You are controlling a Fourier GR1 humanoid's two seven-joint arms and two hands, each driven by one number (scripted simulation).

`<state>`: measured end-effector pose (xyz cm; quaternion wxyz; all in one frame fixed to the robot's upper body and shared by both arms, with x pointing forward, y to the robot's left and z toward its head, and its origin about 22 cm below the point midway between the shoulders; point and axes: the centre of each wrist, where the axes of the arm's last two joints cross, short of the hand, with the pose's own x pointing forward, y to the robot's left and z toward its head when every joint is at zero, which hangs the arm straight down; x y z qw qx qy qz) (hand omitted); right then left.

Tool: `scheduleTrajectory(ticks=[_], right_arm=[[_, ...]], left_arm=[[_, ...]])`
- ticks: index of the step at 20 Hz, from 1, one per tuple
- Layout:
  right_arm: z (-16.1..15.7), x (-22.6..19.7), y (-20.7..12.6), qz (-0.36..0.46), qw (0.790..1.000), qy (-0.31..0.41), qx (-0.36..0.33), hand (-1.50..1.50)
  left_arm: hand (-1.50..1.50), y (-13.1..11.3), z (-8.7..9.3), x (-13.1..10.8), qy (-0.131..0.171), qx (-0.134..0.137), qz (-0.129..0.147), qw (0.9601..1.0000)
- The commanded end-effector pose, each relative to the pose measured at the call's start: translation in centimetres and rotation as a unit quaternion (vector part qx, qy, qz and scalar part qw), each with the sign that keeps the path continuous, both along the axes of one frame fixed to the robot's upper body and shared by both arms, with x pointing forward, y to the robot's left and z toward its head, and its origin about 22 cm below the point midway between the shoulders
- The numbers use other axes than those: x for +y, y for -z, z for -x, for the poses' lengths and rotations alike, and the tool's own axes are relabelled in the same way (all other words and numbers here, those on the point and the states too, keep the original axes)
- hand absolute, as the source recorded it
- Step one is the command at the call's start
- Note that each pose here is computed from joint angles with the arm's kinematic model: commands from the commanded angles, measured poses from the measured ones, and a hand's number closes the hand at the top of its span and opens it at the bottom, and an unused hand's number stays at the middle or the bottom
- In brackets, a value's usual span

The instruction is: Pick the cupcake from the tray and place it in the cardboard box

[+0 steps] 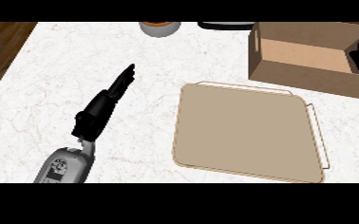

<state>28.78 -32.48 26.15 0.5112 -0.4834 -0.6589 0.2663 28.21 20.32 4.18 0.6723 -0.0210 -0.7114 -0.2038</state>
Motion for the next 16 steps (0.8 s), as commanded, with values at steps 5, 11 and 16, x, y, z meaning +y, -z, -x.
scheduleTrajectory(ticks=[5, 11, 16], right_arm=[[-4.8, -1.3, 4.1, -0.002, 1.0, 0.021, -0.001, 1.5], [-9.3, -2.7, 4.8, 0.031, 0.998, 0.047, 0.016, 1.5], [-11.3, -3.0, 6.6, 0.055, 0.997, 0.046, 0.038, 1.5]], left_arm=[[0.0, 0.6, -0.3, -1.0, -0.004, -0.001, -0.001, 1.0], [0.0, -0.4, -2.1, 0.4, 0.0, 0.002, 0.005, 1.0], [0.0, -1.7, -1.3, 0.2, 0.003, -0.013, -0.01, 0.9999]])
